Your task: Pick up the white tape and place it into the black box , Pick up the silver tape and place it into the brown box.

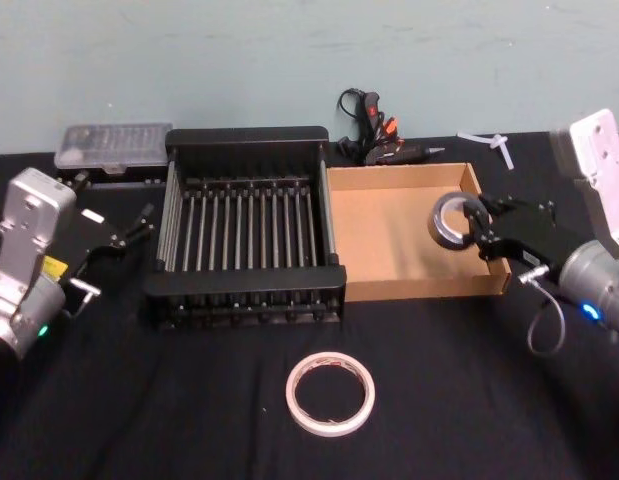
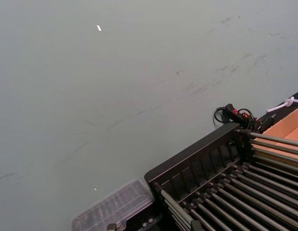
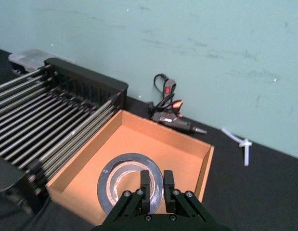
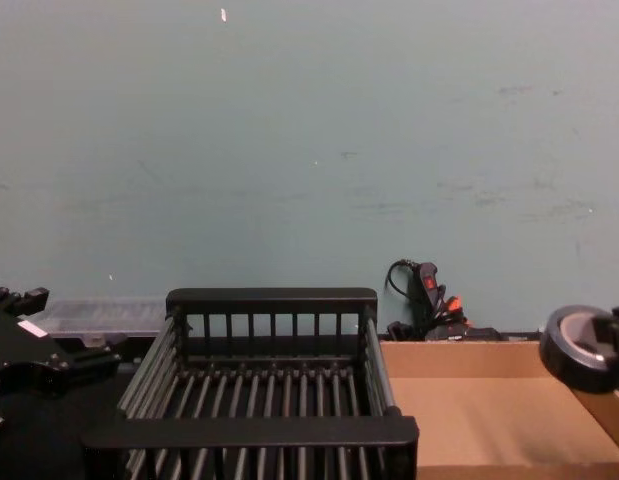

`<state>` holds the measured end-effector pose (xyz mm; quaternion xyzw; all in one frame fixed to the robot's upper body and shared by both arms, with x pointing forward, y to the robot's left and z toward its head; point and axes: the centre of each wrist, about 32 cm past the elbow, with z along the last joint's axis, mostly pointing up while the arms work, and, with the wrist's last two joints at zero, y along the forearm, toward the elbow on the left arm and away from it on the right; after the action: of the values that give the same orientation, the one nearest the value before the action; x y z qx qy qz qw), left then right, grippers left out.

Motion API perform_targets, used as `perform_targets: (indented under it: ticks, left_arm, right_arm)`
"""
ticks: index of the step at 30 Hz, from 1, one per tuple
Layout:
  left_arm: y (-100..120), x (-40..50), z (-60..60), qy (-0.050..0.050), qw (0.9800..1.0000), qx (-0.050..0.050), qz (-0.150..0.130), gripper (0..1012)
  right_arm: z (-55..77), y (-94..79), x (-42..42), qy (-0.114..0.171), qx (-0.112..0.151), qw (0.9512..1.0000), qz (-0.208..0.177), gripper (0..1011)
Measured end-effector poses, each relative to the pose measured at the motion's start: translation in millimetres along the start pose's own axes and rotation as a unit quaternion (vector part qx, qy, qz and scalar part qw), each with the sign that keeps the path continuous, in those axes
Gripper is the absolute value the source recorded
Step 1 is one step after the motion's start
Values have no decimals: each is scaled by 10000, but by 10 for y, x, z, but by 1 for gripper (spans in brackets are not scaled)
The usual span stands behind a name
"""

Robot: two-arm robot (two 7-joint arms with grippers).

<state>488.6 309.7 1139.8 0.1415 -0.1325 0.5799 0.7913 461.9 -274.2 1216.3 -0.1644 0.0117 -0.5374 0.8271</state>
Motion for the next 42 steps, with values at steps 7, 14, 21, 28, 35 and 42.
perform_targets:
  ticks: [7, 14, 21, 28, 35, 42]
  left_arm:
    - [0, 0, 0, 1, 10000, 0, 0, 1001]
    - [0, 0, 0, 1, 10000, 0, 0, 1001]
    - [0, -1, 0, 1, 10000, 0, 0, 1001]
    - [0, 0, 0, 0, 10000, 0, 0, 1001]
    - [0, 0, 0, 1, 10000, 0, 0, 1001]
    - [0, 0, 0, 0, 10000, 0, 0, 1001]
  right_arm:
    - [3, 225, 43, -95, 76, 9999, -116, 169]
    - [9, 481, 92, -142, 89, 9998, -137, 169]
    - [-4, 750, 124, -143, 10, 9998, -125, 169]
    - [-55, 994, 123, -96, -128, 9998, -86, 169]
    - [-104, 1158, 101, -38, -253, 9997, -33, 169]
    - [-166, 1260, 81, 16, -389, 9992, -41, 169]
